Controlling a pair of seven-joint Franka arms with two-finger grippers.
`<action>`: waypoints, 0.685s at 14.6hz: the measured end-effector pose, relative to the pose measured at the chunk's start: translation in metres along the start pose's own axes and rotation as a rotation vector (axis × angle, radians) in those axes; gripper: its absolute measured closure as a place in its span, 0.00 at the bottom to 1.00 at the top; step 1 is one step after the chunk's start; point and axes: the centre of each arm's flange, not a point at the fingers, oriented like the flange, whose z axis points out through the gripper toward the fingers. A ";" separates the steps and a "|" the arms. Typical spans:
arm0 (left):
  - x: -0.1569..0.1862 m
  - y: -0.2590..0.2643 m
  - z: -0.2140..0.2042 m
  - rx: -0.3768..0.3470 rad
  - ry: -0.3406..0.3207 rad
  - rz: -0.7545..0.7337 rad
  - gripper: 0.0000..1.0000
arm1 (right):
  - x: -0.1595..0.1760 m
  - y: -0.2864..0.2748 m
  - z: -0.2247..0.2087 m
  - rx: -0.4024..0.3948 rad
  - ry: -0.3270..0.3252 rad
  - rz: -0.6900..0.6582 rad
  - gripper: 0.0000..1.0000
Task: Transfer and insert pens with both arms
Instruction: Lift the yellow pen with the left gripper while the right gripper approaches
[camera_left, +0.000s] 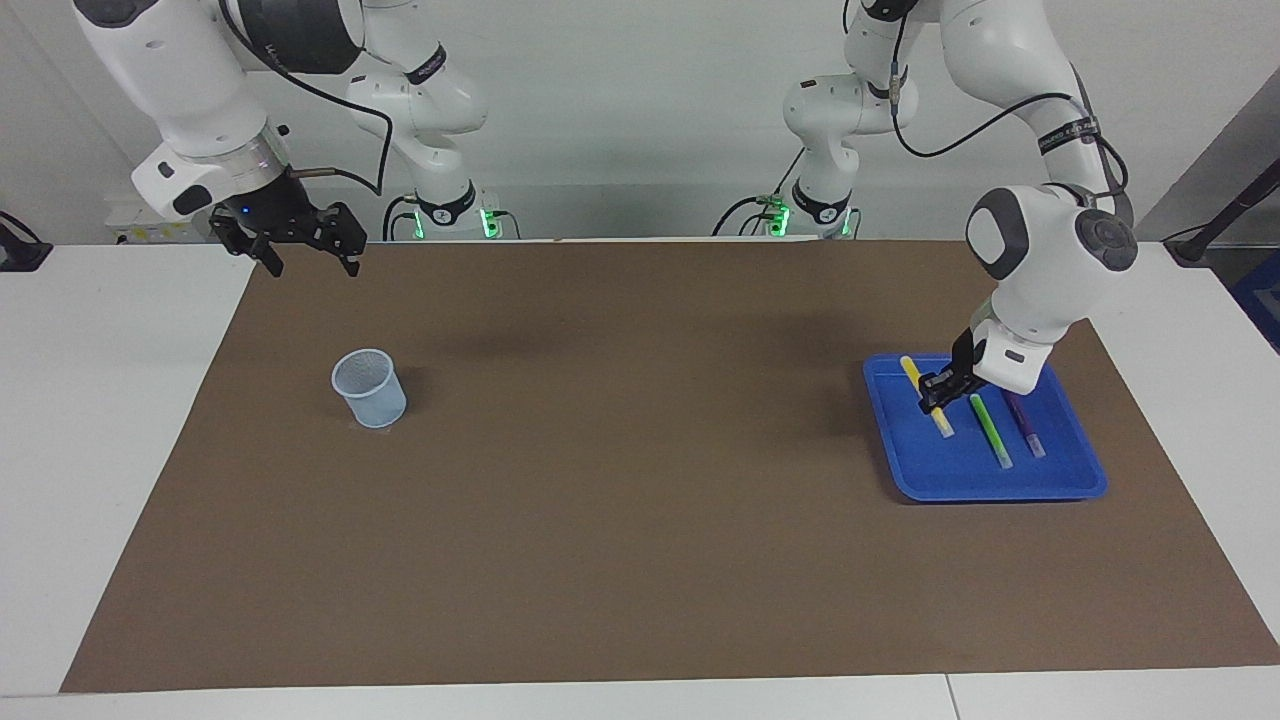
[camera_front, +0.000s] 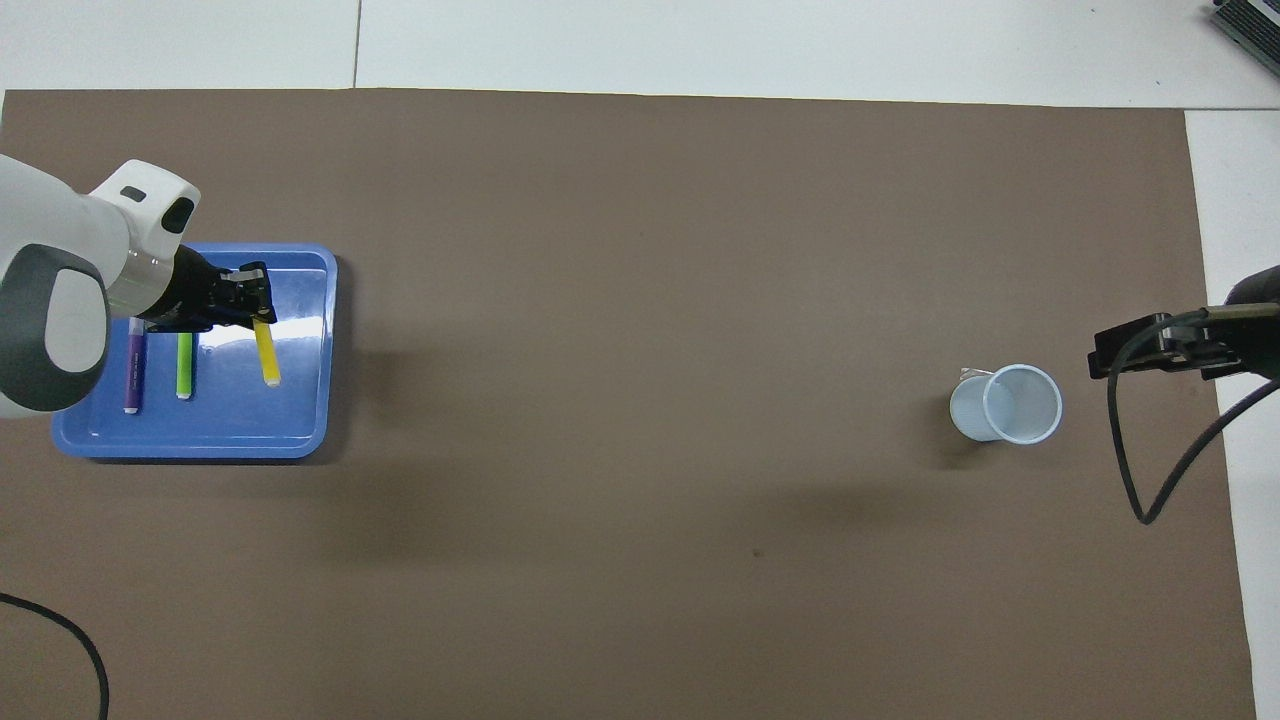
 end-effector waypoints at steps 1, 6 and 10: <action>-0.007 0.006 -0.011 -0.023 -0.010 -0.073 0.83 | 0.000 0.000 0.000 0.000 0.000 0.000 0.00; -0.044 0.044 -0.042 -0.077 -0.069 -0.384 0.83 | 0.000 0.000 0.000 0.000 0.000 0.000 0.00; -0.085 0.098 -0.065 -0.113 -0.085 -0.655 0.83 | -0.010 -0.007 -0.006 0.000 -0.018 -0.092 0.00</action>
